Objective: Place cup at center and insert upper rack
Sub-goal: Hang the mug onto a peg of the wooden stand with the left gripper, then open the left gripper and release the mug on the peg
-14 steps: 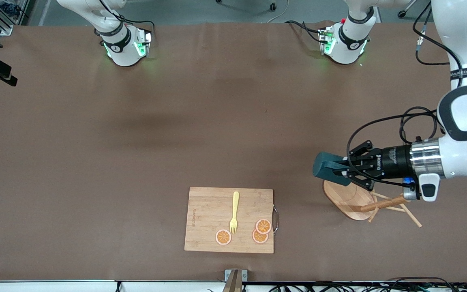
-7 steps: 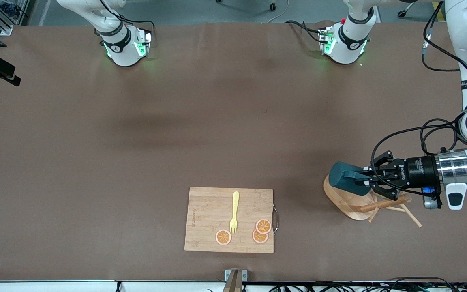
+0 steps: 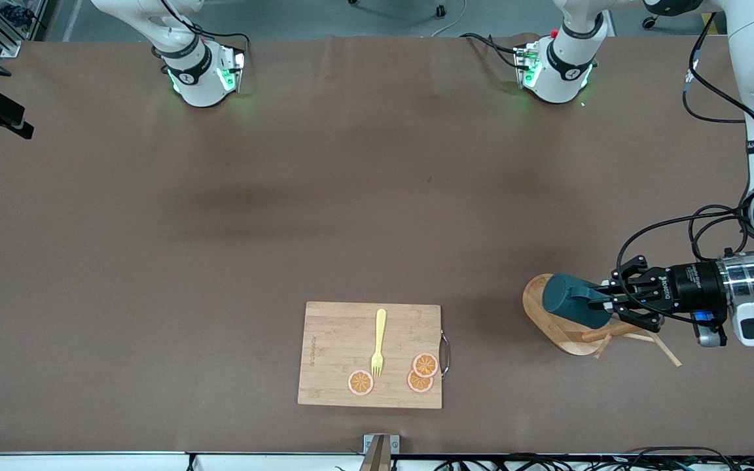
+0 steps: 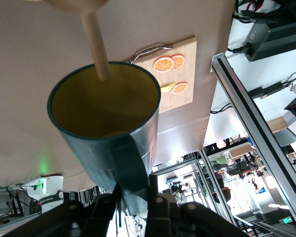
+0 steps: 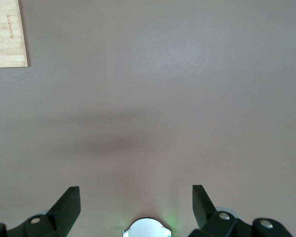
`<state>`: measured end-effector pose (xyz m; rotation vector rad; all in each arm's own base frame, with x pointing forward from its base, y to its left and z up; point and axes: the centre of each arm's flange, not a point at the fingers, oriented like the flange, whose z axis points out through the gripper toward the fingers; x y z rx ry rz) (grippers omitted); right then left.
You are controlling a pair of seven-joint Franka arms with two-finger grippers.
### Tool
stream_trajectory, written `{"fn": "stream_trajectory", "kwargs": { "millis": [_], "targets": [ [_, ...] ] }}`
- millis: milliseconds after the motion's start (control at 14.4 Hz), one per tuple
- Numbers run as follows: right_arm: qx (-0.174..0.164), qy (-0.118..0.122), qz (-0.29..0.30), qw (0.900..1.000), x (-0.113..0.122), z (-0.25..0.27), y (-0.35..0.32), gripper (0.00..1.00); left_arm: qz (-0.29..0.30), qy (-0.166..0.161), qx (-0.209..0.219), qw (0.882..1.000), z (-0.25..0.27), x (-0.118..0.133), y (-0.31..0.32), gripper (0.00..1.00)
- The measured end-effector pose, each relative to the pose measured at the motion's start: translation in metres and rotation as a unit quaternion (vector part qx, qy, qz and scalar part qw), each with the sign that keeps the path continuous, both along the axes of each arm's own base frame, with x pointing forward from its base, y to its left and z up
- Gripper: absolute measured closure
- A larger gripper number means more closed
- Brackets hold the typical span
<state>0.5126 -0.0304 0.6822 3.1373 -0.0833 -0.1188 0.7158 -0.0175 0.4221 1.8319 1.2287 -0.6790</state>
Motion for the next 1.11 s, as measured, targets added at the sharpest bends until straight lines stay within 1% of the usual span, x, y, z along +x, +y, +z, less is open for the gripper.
{"fn": "stream_trajectory", "kwargs": {
  "millis": [347, 486, 763, 1110],
  "targets": [
    [0.000, 0.000, 0.000, 1.000, 0.000, 0.000, 0.000, 0.00, 0.000, -0.024, -0.003, 1.000, -0.013, 0.000, 0.039, 0.80],
    [0.000, 0.000, 0.000, 1.000, 0.000, 0.000, 0.000, 0.00, 0.003, -0.028, -0.016, 0.999, -0.018, -0.001, 0.052, 0.80],
    [0.000, 0.000, 0.000, 1.000, 0.000, 0.000, 0.000, 0.00, 0.007, -0.035, -0.039, 0.999, -0.027, 0.002, 0.056, 0.80],
    [0.000, 0.000, 0.000, 1.000, 0.000, 0.000, 0.000, 0.00, -0.006, -0.050, -0.044, 0.998, -0.045, 0.000, 0.069, 0.80]
  ]
}}
